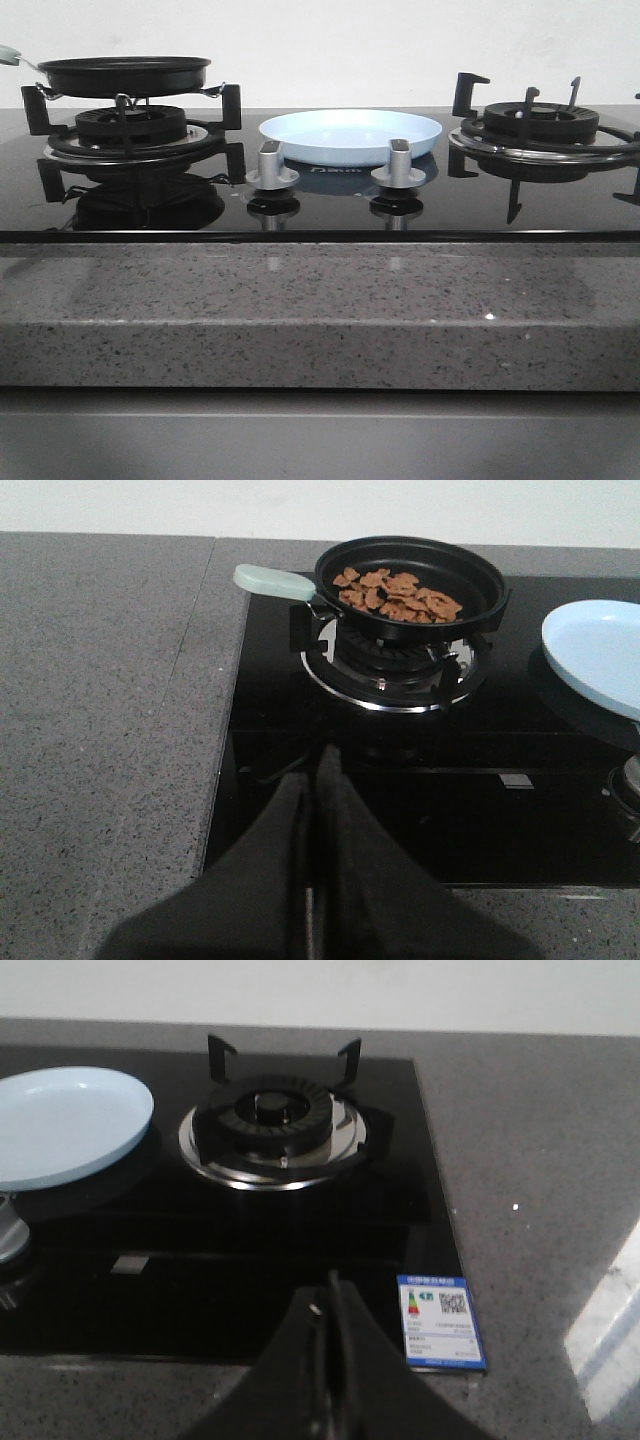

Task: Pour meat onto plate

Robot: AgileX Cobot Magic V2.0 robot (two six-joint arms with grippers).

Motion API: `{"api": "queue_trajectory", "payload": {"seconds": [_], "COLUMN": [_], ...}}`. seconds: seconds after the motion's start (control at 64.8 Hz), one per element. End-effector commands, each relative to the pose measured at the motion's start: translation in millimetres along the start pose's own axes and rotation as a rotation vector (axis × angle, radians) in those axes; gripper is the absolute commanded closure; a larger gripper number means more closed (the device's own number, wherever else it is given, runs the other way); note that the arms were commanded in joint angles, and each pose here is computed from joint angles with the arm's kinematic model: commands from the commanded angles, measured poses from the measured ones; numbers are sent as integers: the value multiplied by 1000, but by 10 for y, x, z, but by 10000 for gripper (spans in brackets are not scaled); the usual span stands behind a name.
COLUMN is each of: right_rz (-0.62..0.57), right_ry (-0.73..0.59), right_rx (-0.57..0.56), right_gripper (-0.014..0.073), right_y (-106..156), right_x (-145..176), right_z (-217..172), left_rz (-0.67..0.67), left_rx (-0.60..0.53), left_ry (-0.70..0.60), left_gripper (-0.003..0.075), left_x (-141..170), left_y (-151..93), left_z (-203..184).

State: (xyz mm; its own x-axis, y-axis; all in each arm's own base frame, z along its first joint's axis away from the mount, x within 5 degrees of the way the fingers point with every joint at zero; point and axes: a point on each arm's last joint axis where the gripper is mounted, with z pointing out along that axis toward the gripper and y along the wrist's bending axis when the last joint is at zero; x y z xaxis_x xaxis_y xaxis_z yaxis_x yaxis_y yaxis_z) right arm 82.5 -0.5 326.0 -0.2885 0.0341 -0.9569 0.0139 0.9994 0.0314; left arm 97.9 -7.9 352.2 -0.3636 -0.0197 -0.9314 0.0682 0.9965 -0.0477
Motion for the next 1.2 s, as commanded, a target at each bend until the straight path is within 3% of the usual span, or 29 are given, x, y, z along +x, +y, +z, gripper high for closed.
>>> {"api": "queue_trajectory", "payload": {"seconds": [0.0,0.494,0.571,0.695,0.803,1.188], "right_rz": [-13,-14,-14,-14,-14,-5], "right_ry": [-43,-8,-8,-8,-8,-9], "right_rx": [10,12,12,12,12,7], "right_gripper": [666,643,543,300,169,162], "right_y": [-5,-6,-6,-6,-6,-1], "right_x": [-122,-100,-100,-100,-100,-101], "right_z": [40,86,86,86,86,86], "left_rz": [-14,-34,-34,-35,-36,-37], "left_rx": [4,17,17,16,17,17], "left_ry": [-83,-72,-72,-84,-100,-104], "left_gripper": [741,725,615,337,201,268], "left_x": [-161,-159,-159,-170,-184,-185], "left_y": [-5,-16,-16,-16,-16,-15], "left_z": [-7,17,17,17,15,18]}}
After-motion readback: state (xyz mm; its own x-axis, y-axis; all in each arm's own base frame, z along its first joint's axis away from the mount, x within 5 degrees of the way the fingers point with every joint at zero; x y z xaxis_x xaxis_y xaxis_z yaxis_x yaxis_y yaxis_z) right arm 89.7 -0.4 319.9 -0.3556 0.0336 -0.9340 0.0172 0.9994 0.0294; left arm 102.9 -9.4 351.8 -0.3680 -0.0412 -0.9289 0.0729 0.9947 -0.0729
